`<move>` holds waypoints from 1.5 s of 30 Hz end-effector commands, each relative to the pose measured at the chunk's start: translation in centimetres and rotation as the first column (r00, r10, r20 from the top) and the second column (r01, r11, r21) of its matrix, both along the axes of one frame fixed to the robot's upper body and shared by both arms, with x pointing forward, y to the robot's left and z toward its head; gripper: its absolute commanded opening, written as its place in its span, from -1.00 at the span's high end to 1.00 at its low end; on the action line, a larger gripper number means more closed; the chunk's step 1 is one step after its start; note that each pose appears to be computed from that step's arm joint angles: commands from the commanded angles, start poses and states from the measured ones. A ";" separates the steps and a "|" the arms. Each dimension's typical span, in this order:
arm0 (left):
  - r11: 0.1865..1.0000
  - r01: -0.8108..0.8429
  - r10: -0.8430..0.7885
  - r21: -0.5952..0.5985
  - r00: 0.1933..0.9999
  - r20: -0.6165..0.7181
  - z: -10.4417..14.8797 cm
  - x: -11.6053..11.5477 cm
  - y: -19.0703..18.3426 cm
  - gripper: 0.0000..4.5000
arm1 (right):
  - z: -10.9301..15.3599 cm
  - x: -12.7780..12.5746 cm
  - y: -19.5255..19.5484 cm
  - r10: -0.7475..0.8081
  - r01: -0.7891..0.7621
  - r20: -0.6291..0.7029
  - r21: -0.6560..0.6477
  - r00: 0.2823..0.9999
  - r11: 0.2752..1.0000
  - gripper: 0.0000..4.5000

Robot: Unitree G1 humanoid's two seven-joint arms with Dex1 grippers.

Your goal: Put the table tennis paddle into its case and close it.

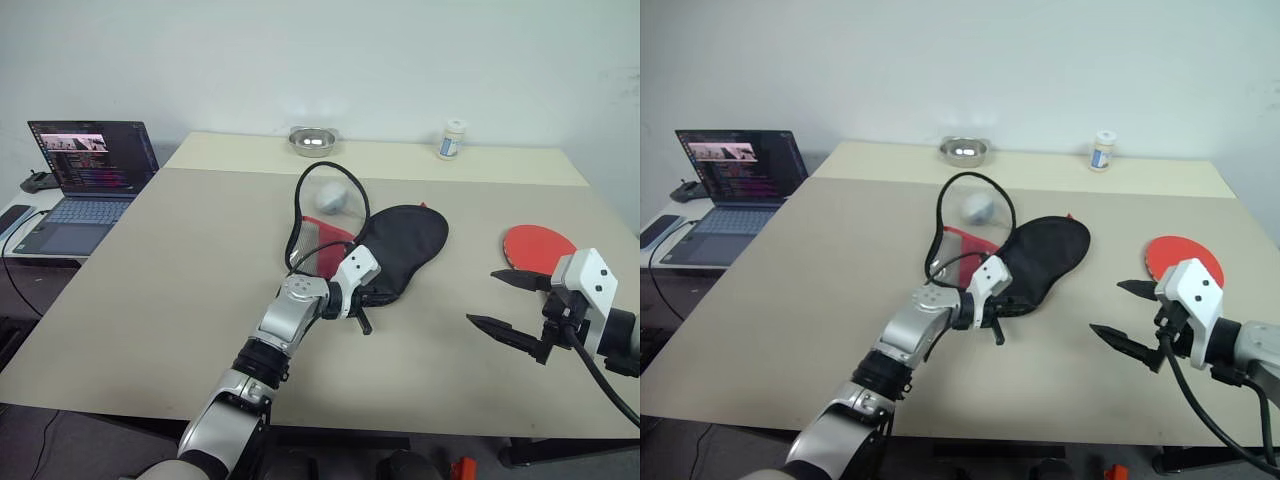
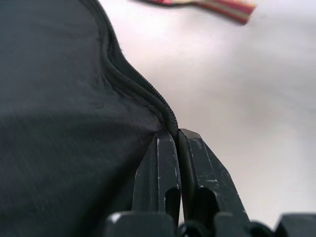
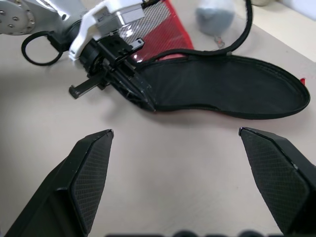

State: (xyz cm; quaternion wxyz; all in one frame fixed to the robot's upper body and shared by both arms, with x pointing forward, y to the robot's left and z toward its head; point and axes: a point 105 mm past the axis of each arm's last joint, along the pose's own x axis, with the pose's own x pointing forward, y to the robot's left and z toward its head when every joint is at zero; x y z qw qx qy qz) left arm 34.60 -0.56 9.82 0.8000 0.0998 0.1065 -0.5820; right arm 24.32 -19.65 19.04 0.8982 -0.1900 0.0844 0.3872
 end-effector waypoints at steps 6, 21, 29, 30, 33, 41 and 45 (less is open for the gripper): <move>0.996 0.073 -0.068 -0.055 0.993 0.092 3.0 -1.1 -0.5 -0.13 | 1.3 1.1 0.8 0.007 -0.009 0.063 0.038 0.998 0.999 -1.00; 0.998 0.013 0.001 -0.068 0.979 0.206 8.1 0.7 10.4 -0.44 | -3.2 6.9 3.0 -0.275 0.272 -0.003 0.157 0.961 0.949 -1.00; 0.999 0.000 0.011 -0.047 0.975 0.222 8.2 0.8 11.1 -0.44 | -5.6 9.8 5.9 -0.324 0.339 -0.110 0.165 0.940 0.926 -1.00; 0.999 -0.001 0.011 -0.047 0.975 0.224 8.2 0.8 11.1 -0.44 | -5.7 10.1 6.3 -0.330 0.347 -0.124 0.172 0.936 0.922 -1.00; 0.999 -0.003 0.012 -0.041 0.974 0.225 8.1 0.8 11.0 -0.44 | -6.2 10.5 7.4 -0.331 0.369 -0.194 0.209 0.923 0.906 -1.00; 1.000 -0.003 0.009 -0.029 0.973 0.229 7.9 0.8 10.9 -0.44 | -8.0 10.7 8.2 -0.361 0.410 -0.269 0.154 0.893 0.899 -1.00; 1.000 -0.003 0.009 -0.029 0.973 0.230 7.9 0.8 10.8 -0.44 | -8.0 10.7 9.4 -0.327 0.383 -0.280 0.172 0.902 0.908 -1.00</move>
